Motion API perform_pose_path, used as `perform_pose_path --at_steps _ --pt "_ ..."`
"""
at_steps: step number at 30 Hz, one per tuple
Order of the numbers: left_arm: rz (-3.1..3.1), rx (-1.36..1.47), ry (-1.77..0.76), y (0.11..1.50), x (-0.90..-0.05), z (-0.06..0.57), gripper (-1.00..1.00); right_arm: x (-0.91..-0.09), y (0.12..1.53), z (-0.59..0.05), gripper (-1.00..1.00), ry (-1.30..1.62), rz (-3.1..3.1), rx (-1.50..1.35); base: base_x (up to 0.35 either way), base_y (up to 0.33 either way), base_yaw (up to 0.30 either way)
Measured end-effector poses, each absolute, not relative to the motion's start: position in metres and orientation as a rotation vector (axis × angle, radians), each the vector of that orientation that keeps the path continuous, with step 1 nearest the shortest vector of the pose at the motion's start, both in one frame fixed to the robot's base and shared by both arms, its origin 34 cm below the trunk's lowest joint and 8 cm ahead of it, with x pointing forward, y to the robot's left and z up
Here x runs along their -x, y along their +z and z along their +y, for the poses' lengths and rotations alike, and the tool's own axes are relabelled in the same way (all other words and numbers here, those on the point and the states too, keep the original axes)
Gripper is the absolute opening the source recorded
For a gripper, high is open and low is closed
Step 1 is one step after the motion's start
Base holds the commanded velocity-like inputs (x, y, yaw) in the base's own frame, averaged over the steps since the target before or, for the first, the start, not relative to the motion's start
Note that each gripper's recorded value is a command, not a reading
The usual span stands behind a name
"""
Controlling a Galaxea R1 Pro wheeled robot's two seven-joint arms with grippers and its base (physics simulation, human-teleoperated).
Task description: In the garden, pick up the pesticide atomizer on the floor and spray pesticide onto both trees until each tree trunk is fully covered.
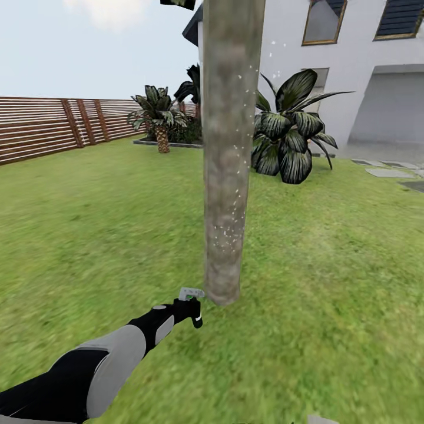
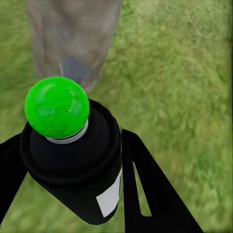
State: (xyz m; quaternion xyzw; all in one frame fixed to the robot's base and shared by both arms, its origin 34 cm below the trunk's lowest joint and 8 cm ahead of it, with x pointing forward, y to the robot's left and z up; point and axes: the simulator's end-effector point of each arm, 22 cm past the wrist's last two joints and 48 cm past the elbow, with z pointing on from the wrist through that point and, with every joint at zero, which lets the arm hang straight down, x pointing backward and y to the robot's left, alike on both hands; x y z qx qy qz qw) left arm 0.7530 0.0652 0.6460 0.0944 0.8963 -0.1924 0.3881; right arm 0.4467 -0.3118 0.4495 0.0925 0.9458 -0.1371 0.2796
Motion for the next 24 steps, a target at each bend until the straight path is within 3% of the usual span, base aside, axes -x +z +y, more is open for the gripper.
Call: perform_pose_path --at_steps 15,21,24 --pt "2.280 -0.239 -0.488 0.6461 -0.7530 0.0655 -1.00 -0.4467 0.4496 -0.3118 1.00 -0.368 2.536 -0.248 0.028 0.350 -0.187" --pt "2.280 -0.240 -0.489 0.6463 -0.7528 0.0653 -1.00 -0.4467 0.4497 -0.3115 1.00 -0.367 2.536 -0.248 0.181 0.306 -0.292" --pt "2.278 -0.241 -0.491 0.6467 -0.7528 0.0643 -1.00 -0.4467 0.4499 -0.3119 1.00 -0.368 2.535 -0.248 0.261 0.053 -0.296"
